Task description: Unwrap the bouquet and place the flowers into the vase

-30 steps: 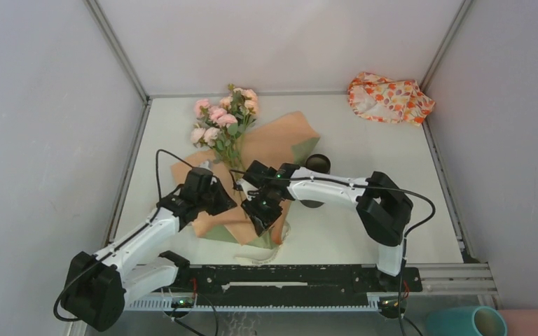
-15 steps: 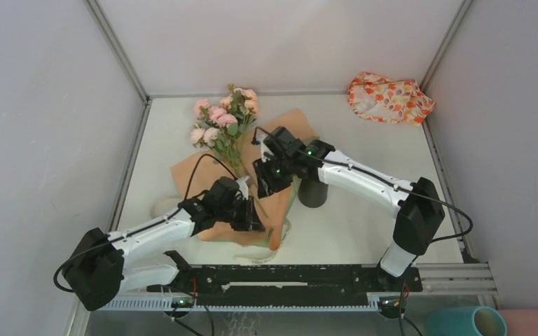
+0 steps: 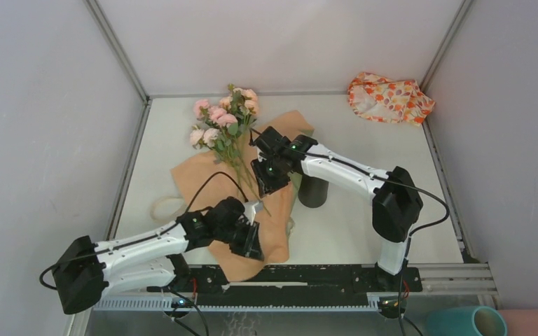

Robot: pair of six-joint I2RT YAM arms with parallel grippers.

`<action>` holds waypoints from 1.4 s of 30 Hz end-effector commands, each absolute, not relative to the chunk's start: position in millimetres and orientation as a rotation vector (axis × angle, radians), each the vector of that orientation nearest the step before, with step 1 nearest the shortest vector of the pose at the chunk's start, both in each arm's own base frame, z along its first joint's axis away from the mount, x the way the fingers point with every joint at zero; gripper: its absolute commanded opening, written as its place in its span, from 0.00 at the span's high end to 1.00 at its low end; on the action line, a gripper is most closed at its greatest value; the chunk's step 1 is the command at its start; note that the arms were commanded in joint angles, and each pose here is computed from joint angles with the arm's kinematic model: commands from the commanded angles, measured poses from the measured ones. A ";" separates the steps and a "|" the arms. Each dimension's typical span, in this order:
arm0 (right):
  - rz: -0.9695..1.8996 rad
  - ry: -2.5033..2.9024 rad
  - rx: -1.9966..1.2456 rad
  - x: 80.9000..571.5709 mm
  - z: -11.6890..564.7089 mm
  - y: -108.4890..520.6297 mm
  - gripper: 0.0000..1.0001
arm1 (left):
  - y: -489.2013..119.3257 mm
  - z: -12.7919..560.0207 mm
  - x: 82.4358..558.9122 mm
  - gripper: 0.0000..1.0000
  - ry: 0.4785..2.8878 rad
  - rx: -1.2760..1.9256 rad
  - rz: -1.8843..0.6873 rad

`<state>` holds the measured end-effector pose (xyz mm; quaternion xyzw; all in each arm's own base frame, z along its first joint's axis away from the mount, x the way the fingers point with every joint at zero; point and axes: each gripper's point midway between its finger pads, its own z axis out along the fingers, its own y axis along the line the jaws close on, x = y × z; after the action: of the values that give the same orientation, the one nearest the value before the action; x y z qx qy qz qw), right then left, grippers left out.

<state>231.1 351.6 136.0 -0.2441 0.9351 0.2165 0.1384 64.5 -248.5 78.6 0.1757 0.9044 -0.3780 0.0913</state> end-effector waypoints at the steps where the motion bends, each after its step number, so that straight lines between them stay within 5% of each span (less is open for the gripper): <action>1: 0.522 2.754 -0.714 224.3 126.4 345.4 0.57 | -248.7 58.1 36.6 0.76 2.781 0.576 -1.164; 11: 0.435 2.877 -0.713 217.7 70.9 337.8 0.57 | -254.2 84.7 58.9 0.79 2.658 0.505 -1.099; 18: 0.490 2.773 -0.686 255.6 109.8 360.1 0.52 | -210.7 224.1 152.3 0.77 2.229 0.146 -0.729; 26: 0.567 2.636 -0.646 333.8 160.6 404.0 0.49 | -92.9 345.7 207.6 0.40 1.753 -0.455 -0.518; 34: 0.741 2.610 -0.541 378.7 139.1 426.5 0.47 | -79.3 344.7 236.5 0.20 1.743 -0.510 -0.421; 42: 0.792 2.591 -0.604 378.1 111.5 444.6 0.49 | -101.7 290.1 268.0 0.22 1.870 -0.489 -0.432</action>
<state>376.6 417.3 96.3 -0.1916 0.9392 0.2405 0.1527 255.5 -90.0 304.0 -0.2186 0.7824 -0.1630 0.5599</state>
